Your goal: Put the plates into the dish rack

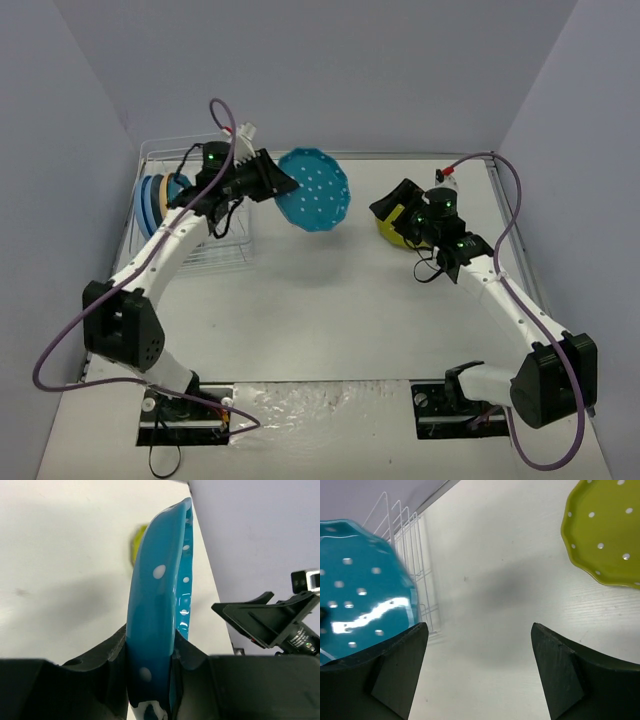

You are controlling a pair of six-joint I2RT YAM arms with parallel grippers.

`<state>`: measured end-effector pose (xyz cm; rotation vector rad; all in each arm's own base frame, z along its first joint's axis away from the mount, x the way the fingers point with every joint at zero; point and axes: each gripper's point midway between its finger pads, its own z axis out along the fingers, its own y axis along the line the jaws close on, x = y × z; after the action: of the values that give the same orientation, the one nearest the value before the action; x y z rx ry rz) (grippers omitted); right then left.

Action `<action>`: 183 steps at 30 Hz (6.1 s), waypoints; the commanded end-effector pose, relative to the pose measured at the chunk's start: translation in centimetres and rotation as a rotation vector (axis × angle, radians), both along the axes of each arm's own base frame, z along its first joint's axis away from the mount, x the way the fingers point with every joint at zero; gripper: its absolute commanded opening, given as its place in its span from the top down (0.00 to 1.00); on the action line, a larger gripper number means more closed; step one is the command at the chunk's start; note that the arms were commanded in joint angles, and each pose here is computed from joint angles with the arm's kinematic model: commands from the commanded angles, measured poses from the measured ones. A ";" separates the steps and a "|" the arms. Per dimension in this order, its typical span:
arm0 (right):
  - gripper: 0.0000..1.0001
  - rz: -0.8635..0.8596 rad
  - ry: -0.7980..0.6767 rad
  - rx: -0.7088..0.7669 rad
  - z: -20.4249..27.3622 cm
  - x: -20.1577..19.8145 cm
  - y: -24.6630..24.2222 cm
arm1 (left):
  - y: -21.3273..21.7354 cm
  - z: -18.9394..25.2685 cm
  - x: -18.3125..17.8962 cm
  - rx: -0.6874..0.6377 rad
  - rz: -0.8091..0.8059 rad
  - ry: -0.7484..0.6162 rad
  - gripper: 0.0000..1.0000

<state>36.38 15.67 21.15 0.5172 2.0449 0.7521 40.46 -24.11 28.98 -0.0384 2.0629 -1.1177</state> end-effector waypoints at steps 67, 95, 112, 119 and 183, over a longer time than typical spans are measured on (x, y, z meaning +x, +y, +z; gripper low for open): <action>0.21 -0.010 0.012 -0.054 -5.1 -1.0 -0.9 | 27.0 -0.3 7.8 1.043 0.725 -0.193 1.00; 0.21 -0.008 0.018 -0.052 -5.4 -1.2 -0.9 | 27.1 -4.3 8.3 1.061 0.714 -0.069 0.41; 0.21 -0.131 0.016 -0.110 -5.5 -1.1 -3.7 | 25.7 6.2 4.8 0.947 0.727 -0.180 0.32; 0.20 -0.314 0.092 -0.167 -8.0 -0.7 -9.5 | 20.2 8.9 1.0 0.741 0.575 -0.248 0.31; 0.94 -0.548 0.269 -0.006 -19.2 7.2 -16.1 | 2.2 2.9 -8.4 0.350 0.097 -0.282 0.28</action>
<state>42.86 -0.81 1.43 1.2100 1.9974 0.3520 31.47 -20.97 29.14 0.1936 2.0410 -0.5924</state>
